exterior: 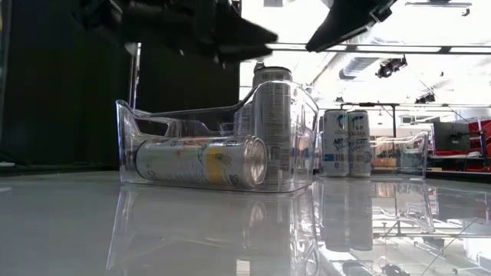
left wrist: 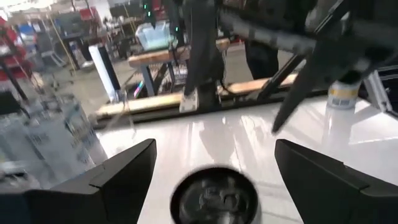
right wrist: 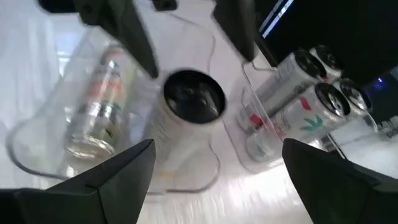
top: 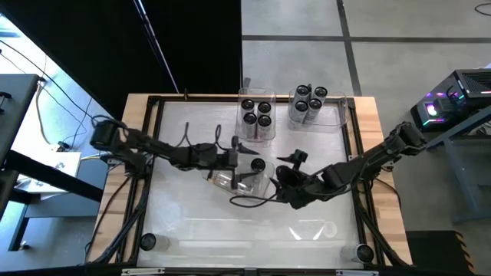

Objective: Sort soda cans
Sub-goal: Adjust the cans in the bottom transparent bin

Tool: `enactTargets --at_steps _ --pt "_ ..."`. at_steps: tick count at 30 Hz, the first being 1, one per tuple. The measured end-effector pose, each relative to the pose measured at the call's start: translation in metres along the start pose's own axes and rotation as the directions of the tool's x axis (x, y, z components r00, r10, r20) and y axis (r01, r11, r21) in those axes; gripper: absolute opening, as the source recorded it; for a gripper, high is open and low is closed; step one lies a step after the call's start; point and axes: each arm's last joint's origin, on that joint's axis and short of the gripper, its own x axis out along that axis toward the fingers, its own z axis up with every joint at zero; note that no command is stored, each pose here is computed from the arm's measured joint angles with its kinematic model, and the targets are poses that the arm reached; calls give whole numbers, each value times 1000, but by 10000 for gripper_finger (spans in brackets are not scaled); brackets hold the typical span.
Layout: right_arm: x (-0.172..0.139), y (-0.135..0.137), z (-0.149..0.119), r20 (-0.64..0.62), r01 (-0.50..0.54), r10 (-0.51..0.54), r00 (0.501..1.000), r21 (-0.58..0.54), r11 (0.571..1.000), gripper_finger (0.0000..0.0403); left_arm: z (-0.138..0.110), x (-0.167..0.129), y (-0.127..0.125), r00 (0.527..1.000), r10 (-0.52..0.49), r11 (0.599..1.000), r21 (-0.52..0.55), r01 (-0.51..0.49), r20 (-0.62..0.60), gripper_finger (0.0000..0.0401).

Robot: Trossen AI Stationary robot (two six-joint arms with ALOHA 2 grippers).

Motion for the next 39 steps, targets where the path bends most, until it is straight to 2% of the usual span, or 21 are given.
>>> enactTargets --at_steps 3,6,9,13,20,23,26,29,32,39 --pt "4 0 10 50 -50 46 998 72 996 346 20 -16 1 1000 17 999 47 -17 -11 323" --pt "15 0 28 143 -212 192 971 136 968 346 40 -41 -2 994 80 991 112 -72 -70 323" --pt "35 4 40 220 -325 292 931 131 937 346 52 -69 -10 979 126 982 159 -100 -162 323" --pt "71 16 56 178 -385 364 914 101 917 346 57 -108 -23 941 161 983 136 -125 -298 323" --pt "122 46 93 -12 -366 365 931 -5 931 346 40 -161 -37 810 317 945 90 -315 -493 323" --pt "140 53 101 -111 -341 339 934 -4 940 346 30 -175 -40 761 329 926 35 -375 -559 323" --pt "159 58 102 -195 -318 312 930 2 948 346 15 -183 -44 733 326 907 -20 -420 -597 323" --pt "176 56 99 -272 -283 279 921 27 959 346 -2 -186 -49 719 308 897 -63 -438 -623 323" --pt "189 49 97 -308 -262 267 913 60 963 346 -18 -188 -54 730 290 888 -110 -446 -619 323" --pt "210 44 87 -362 -382 402 841 129 915 346 -36 -183 -62 795 240 883 -214 -417 -558 323"
